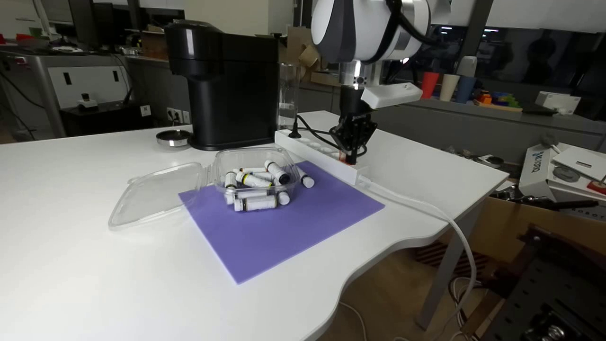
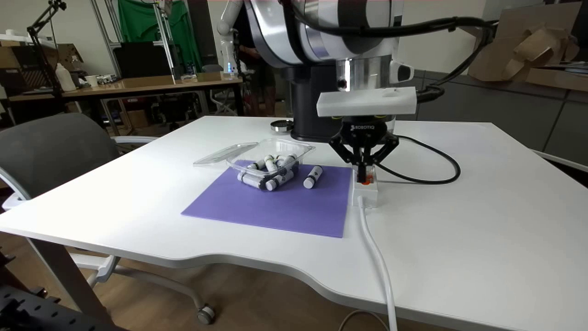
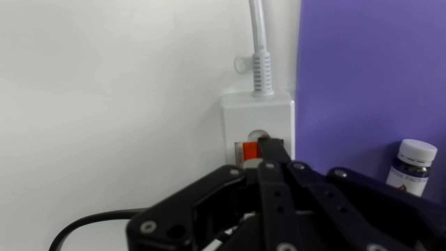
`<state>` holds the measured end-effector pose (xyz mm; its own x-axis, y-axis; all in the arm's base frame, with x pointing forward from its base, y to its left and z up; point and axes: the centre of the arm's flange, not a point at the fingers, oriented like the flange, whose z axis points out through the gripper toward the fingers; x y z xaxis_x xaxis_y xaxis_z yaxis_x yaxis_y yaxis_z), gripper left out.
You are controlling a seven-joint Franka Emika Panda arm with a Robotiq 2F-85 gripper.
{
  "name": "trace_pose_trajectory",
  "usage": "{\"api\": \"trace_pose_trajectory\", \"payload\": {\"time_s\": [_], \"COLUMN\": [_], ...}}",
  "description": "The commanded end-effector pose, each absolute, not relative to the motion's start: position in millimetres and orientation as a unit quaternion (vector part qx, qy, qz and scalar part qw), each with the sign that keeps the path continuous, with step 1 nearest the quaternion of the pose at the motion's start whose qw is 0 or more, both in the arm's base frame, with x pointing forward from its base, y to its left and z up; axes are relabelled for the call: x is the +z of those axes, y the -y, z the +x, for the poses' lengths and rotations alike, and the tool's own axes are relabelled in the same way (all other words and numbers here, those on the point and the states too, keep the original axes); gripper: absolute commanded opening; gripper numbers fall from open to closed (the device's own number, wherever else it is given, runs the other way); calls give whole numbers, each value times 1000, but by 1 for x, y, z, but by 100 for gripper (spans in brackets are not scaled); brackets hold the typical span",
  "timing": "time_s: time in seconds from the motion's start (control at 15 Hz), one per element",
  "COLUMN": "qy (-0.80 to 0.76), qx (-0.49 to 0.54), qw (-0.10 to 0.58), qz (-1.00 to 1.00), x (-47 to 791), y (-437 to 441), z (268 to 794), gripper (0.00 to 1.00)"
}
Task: Pick a bottle from the table and put it in the container and then turn off the switch on the adapter
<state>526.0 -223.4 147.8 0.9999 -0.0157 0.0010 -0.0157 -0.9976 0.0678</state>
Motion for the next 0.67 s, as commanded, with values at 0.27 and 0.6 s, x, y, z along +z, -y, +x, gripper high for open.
{"api": "trace_pose_trajectory", "payload": {"time_s": [0.27,0.6], "qy": [-41,-54], "qx": [-21,-17], "qw": [29,40], "qz": [999,998], "x": [136,144], "y": [236,229], "z": [543,539], "gripper": [0,0]}}
